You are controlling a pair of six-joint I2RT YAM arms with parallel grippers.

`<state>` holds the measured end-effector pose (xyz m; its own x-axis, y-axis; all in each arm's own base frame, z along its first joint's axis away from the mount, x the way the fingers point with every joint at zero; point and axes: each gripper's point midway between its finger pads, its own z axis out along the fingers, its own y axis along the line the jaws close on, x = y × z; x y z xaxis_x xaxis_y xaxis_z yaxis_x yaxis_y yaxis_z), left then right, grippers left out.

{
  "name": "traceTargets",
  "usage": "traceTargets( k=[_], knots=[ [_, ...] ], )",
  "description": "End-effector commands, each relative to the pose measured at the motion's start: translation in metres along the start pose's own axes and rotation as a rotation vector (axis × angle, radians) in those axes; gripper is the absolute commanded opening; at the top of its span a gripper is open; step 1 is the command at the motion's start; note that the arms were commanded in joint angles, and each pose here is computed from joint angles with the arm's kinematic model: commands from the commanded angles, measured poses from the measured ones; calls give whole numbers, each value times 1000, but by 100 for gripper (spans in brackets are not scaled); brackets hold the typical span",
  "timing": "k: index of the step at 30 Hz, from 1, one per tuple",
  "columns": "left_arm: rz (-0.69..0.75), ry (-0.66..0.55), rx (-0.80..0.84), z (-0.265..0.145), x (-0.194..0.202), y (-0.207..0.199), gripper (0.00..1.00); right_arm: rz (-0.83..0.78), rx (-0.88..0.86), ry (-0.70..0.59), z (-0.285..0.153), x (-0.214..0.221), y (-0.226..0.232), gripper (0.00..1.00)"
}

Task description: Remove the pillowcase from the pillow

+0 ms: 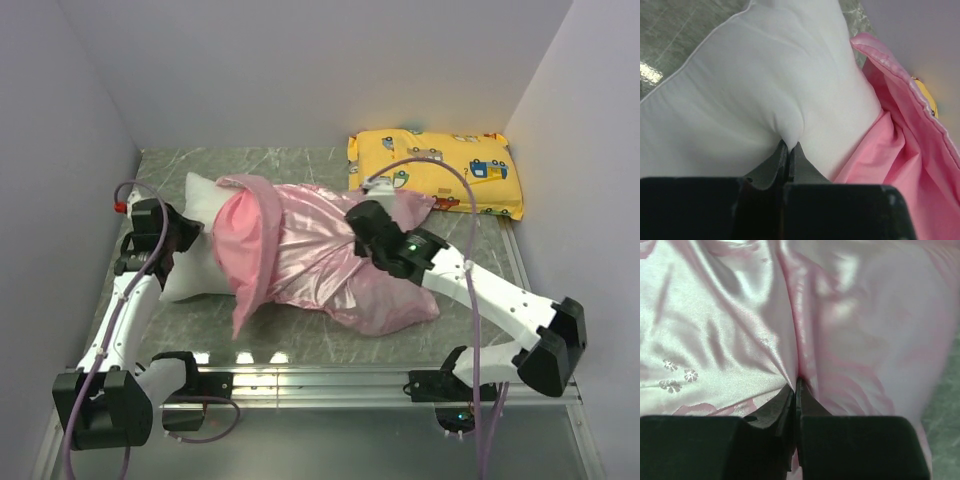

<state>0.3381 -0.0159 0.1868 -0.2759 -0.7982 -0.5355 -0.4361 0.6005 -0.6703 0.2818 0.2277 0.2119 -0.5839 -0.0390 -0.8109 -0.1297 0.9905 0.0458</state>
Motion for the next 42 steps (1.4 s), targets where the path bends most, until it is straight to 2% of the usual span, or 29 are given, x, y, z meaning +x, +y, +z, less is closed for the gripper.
traceTargets(
  k=[1, 6, 10, 13, 14, 17, 18, 21, 22, 26, 27, 29, 30, 32, 33, 34, 39, 40, 42],
  knots=[
    [36, -76, -48, -3, -34, 7, 1, 55, 186, -12, 7, 6, -75, 6],
    [16, -110, -65, -4, -58, 13, 0, 112, 319, 33, 21, 29, -125, 2],
    [18, -124, -70, -3, -65, 13, 1, 112, 324, 63, 30, 41, -130, 1],
    [35, -97, -51, -1, -62, 9, 0, 127, 235, 57, 27, 34, -115, 1],
    [38, -97, -56, -1, -62, 10, 0, 136, 206, 48, 24, 29, -110, 5],
    [46, -93, -33, -2, -59, 8, 1, 126, 90, -15, 6, 5, -88, 34],
    [46, -89, -23, -3, -57, 8, 1, 118, 56, -42, -2, -5, -81, 51],
    [42, -64, -5, -2, -49, 8, 1, 80, -58, -124, -26, -35, -42, 72],
    [42, -64, 2, -3, -49, 7, 0, 77, -101, -164, -35, -52, -28, 75],
    [43, -55, 4, -3, -45, 9, 1, -21, -222, -192, -51, -70, 38, 82],
    [46, -55, 6, -4, -45, 9, 1, -64, -225, -169, -39, -64, 53, 85],
    [47, -51, 12, -4, -44, 8, 1, -80, -286, -181, -41, -78, 83, 87],
    [48, -50, 11, -3, -44, 9, 0, -127, -292, -134, -21, -67, 100, 89],
    [46, -45, 13, -3, -43, 8, 0, -141, -298, -130, -15, -83, 121, 91],
    [48, -44, 12, -3, -43, 8, 0, -184, -264, -81, 10, -70, 133, 91],
    [49, -44, 8, -3, -44, 9, 0, -178, -272, -94, 8, -85, 142, 92],
    [53, -43, 9, -3, -44, 8, 0, -236, -267, -53, 53, -78, 174, 93],
    [51, -38, 8, -3, -43, 8, 1, -233, -244, -46, 59, -81, 169, 91],
    [56, -44, 8, -5, -46, 7, 1, -222, -200, -10, 76, -75, 158, 66]
  ],
)
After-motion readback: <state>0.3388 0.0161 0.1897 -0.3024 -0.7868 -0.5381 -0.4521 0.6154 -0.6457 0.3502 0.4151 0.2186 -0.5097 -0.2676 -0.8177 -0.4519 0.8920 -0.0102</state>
